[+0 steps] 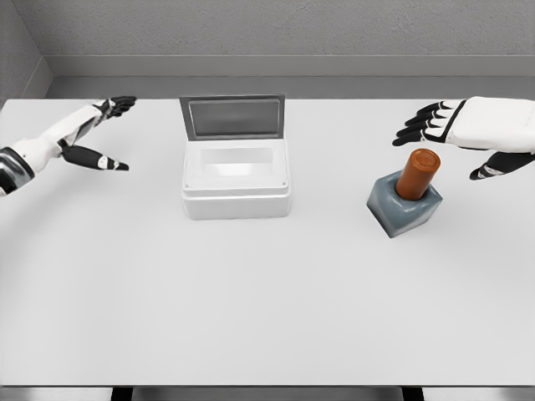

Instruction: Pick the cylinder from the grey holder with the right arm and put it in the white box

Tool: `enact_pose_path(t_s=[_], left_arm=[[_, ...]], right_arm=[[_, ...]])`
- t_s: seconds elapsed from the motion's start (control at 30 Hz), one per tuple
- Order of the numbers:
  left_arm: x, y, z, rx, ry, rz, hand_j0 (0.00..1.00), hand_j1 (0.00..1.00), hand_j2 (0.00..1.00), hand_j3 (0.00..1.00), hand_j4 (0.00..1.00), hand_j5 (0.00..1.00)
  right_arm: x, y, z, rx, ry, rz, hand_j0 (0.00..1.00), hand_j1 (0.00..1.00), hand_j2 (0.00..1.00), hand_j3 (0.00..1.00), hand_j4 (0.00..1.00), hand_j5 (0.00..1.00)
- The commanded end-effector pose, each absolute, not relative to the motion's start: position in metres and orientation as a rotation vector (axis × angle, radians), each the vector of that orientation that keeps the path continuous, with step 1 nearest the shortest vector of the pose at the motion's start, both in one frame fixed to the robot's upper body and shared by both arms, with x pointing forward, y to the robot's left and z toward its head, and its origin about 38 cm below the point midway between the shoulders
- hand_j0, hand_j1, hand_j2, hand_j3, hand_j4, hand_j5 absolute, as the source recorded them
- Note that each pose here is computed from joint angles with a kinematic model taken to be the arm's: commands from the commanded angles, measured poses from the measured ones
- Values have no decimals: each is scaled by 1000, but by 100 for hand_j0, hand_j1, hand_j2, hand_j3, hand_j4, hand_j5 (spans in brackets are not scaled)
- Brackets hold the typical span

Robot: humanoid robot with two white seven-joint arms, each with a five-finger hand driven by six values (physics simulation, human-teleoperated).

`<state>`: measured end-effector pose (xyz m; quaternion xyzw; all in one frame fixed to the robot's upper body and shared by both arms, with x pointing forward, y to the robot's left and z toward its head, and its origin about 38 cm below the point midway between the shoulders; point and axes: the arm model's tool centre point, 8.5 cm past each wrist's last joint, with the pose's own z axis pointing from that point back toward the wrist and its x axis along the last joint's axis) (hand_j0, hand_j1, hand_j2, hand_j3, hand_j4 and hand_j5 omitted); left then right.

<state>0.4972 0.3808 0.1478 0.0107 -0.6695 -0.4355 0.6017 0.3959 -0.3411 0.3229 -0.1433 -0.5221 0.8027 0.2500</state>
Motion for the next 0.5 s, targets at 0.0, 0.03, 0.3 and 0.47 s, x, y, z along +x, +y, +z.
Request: enact_pose_path(t_s=[0.0, 0.03, 0.3, 0.47], left_arm=[[499, 376, 146, -40, -1534, -974, 100, 100, 100, 100, 100, 100], [501, 376, 146, -41, -1521, -962, 100, 100, 100, 100, 100, 100], [510, 372, 151, -48, -1504, -905, 100, 100, 100, 100, 100, 100], [509, 377, 152, -35, -1499, -906, 100, 100, 100, 100, 100, 100]], right_arm=[[396, -340, 323, -387, -1427, 2182, 100, 100, 100, 100, 100, 100], [397, -340, 323, -384, -1427, 2181, 100, 100, 100, 100, 100, 100], [412, -336, 324, -393, -1347, 2236, 100, 100, 100, 100, 100, 100], [412, -336, 336, -422, -1307, 2279, 100, 100, 100, 100, 100, 100]])
